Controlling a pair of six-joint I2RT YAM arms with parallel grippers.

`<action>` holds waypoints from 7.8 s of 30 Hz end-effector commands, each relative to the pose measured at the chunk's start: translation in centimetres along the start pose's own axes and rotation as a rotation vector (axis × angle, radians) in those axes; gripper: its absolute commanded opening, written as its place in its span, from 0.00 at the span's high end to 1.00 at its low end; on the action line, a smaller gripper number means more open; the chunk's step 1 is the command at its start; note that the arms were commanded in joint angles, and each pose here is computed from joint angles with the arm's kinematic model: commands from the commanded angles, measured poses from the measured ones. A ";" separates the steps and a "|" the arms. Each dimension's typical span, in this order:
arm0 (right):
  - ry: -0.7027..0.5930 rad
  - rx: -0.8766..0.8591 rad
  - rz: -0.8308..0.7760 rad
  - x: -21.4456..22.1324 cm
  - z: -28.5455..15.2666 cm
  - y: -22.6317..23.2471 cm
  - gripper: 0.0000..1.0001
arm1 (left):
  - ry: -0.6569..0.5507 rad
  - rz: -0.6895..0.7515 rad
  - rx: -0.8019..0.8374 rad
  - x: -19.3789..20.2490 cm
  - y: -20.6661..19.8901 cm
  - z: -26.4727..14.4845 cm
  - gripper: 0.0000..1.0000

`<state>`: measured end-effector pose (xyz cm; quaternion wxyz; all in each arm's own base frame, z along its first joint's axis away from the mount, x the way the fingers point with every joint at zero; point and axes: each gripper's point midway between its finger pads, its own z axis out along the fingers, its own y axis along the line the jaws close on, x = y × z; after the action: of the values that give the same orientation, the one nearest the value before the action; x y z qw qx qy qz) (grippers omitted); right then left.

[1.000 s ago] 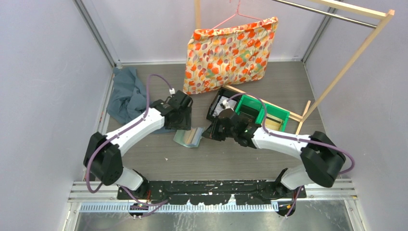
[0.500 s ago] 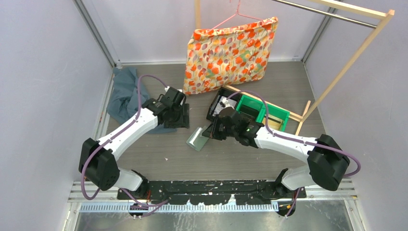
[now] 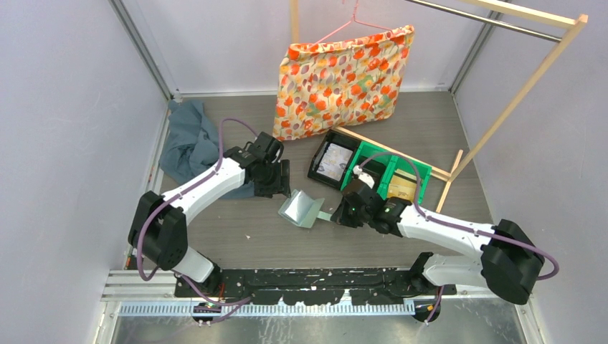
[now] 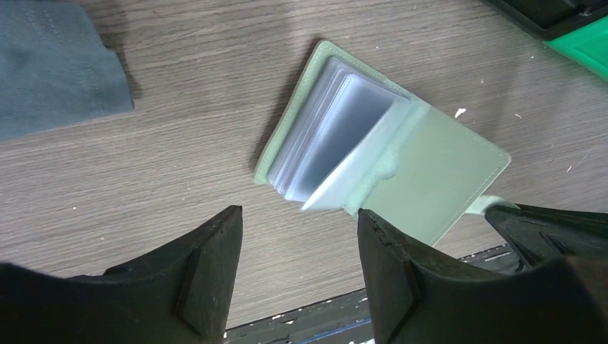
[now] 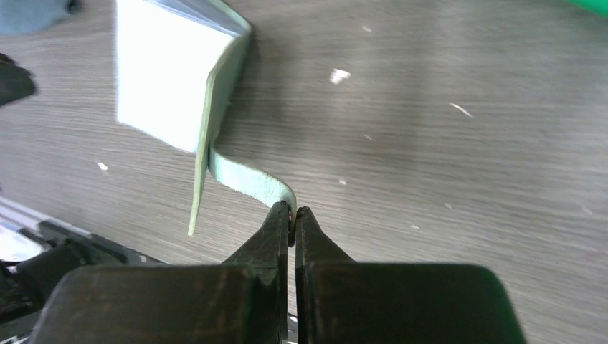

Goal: Take the credit cards out of the card holder
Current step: Move the card holder to the center of the board, then remove the credit card from the card holder.

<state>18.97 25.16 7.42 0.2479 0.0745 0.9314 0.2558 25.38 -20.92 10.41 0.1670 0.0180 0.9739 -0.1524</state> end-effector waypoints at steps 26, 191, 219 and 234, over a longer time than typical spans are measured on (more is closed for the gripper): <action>0.071 0.327 -0.075 4.1 1.4 -10.0 0.99 | 0.182 -0.037 0.291 3.0 -6.1 4.1 0.40; -0.062 0.332 0.063 0.7 0.2 -12.3 0.72 | 0.348 -0.075 0.410 7.2 -13.3 6.4 0.49; -0.054 0.325 0.063 0.8 0.5 -12.1 0.72 | 0.277 0.014 0.232 7.1 -11.5 6.7 0.46; -0.050 0.322 0.061 0.8 0.6 -11.9 0.72 | 0.250 0.041 0.206 6.9 -11.7 6.4 0.45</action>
<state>18.92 14.89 1.70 0.2672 0.1484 0.9467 0.1014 19.27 -33.94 4.85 0.0242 0.0610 0.9658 -0.2509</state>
